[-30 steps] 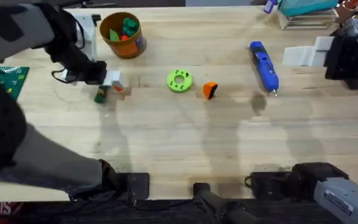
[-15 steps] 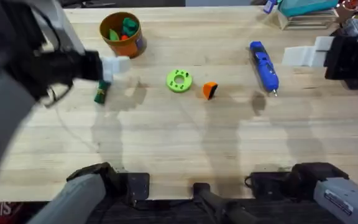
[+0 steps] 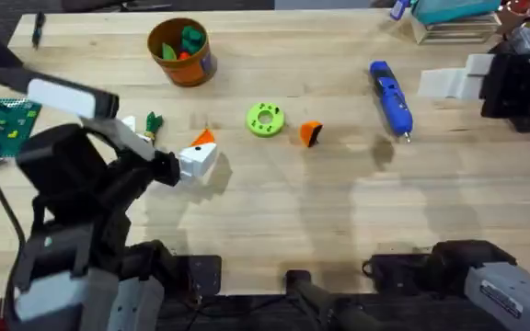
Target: Pick up the gripper from the table and insert it into the empty holder that is missing its gripper. Then pick up a screw, insert it into the mounting hole, and use the screwdriver to tighten it. Finally, clean up the table by picking up the vegetable and placing it into the bucket.
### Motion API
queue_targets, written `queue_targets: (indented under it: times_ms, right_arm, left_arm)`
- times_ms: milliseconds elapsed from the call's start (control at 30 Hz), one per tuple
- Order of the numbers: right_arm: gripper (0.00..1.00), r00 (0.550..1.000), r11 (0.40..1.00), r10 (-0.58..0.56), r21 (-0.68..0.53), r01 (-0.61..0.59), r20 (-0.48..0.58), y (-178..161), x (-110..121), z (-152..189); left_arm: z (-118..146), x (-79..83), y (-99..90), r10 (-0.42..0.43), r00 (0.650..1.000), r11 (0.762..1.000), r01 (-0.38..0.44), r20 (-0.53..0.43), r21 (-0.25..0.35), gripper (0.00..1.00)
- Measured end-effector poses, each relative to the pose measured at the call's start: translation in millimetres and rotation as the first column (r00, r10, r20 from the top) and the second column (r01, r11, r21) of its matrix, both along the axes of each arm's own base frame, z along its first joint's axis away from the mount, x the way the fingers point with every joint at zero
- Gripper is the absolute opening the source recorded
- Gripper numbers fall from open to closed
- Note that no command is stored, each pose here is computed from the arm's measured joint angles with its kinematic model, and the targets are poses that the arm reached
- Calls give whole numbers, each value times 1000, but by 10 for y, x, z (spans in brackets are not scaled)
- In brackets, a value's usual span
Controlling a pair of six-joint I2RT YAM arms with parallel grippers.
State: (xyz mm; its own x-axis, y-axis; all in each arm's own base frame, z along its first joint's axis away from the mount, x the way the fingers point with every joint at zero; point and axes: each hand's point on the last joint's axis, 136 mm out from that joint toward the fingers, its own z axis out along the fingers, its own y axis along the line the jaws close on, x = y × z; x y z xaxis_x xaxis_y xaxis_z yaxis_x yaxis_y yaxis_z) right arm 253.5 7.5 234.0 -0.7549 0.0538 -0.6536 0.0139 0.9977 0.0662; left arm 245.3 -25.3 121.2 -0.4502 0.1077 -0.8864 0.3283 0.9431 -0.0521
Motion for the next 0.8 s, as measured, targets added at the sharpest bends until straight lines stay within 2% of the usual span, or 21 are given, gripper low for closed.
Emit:
queue_targets:
  times_ms: [133, 500, 667, 800]
  right_arm:
    - [994, 1000, 1000, 0, 0, 0, -2, 0, -2, -3]
    - [994, 1000, 1000, 0, 0, 0, -2, 0, -2, -3]
    - [994, 1000, 1000, 0, 0, 0, -2, 0, -2, -3]
    - [993, 1000, 1000, 0, 0, 0, -2, 0, -3, -3]
  left_arm:
    - [128, -36, -32, -13, 997, 1000, 12, 80, 15, 987]
    - [275, -152, -204, -96, 975, 995, 94, 199, 18, 987]
    - [363, -224, -388, -175, 952, 984, 174, 249, 28, 988]
    - [384, -266, -533, -222, 934, 973, 232, 280, -1, 987]
